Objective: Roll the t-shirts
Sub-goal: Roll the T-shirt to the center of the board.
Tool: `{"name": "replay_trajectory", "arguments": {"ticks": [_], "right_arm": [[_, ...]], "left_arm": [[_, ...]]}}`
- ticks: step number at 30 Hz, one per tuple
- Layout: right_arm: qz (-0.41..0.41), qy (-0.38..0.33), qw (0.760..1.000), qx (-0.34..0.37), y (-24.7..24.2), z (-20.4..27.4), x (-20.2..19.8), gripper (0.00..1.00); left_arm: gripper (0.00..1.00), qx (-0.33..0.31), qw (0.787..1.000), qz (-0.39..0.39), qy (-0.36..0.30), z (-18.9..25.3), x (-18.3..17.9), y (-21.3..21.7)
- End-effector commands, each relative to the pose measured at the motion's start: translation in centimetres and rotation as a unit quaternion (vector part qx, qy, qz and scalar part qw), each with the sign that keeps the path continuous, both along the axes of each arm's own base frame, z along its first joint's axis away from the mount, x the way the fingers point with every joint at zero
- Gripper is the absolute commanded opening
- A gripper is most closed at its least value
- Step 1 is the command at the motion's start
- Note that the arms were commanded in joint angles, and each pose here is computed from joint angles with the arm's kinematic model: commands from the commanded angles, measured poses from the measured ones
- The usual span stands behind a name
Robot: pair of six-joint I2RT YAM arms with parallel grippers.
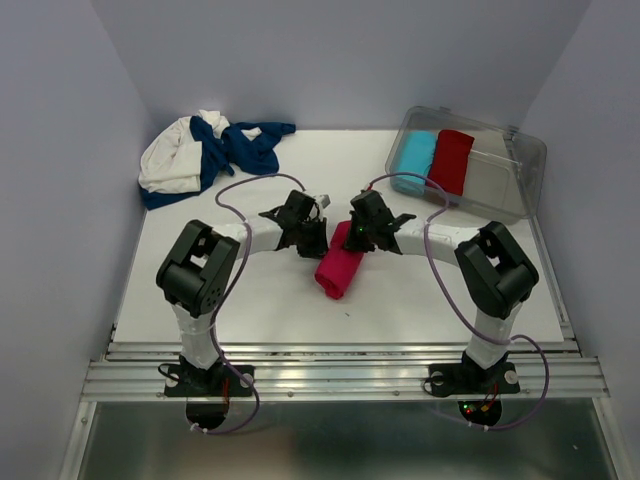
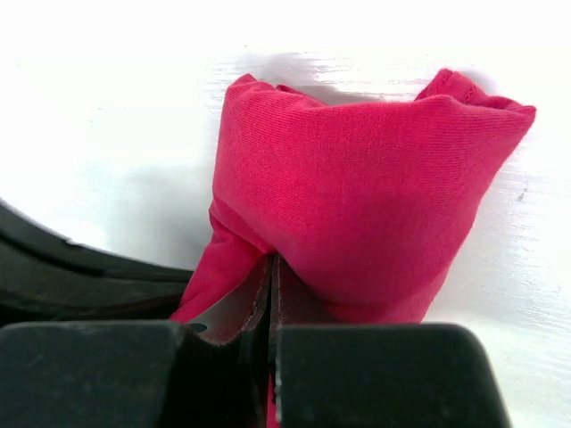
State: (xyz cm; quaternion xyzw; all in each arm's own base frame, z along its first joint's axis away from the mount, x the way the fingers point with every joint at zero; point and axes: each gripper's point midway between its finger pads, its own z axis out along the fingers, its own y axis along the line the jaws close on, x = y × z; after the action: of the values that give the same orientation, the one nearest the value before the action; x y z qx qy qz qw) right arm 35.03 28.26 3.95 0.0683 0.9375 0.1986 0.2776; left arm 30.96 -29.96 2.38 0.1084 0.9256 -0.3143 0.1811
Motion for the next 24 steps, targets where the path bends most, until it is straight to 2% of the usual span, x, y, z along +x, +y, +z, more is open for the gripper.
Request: {"name": "replay_trajectory", "arguments": {"ticks": [1,5,7,11,15,16,22,24], "right_arm": [[-0.002,0.058,0.996,-0.07,-2.5,-4.6,-2.8,0.01],[-0.006,0.06,0.996,-0.07,-2.8,-4.7,-3.1,0.01],[-0.009,0.061,0.996,-0.069,-2.9,-4.7,-3.2,0.01],[-0.014,0.059,0.996,-0.063,-2.9,-4.5,-3.4,0.01],[-0.015,0.06,0.996,-0.057,-2.9,-4.4,-3.5,0.01],[-0.016,0.058,0.997,-0.054,-2.8,-4.2,-3.5,0.01],[-0.014,0.061,0.997,-0.042,-2.5,-4.2,-3.8,0.01],[-0.014,0.063,0.997,-0.04,-2.6,-4.4,-3.9,0.01]], "left_arm": [[0.0,0.062,0.996,0.051,-0.033,2.8,0.7,4.2],[0.0,0.109,0.985,0.118,-0.064,5.7,1.8,7.7],[0.0,0.103,0.98,0.14,-0.096,8.3,2.4,8.2],[0.0,0.02,0.983,0.14,-0.116,11.9,1.7,6.1],[0.0,-0.058,0.983,0.141,-0.106,13.4,-0.7,3.5],[0.0,-0.077,0.983,0.147,-0.077,12.3,-2.1,3.0],[0.0,-0.198,0.963,0.167,-0.077,13.6,-4.9,0.1],[0.0,-0.197,0.963,0.168,-0.074,12.7,-5.3,-0.6]]}}
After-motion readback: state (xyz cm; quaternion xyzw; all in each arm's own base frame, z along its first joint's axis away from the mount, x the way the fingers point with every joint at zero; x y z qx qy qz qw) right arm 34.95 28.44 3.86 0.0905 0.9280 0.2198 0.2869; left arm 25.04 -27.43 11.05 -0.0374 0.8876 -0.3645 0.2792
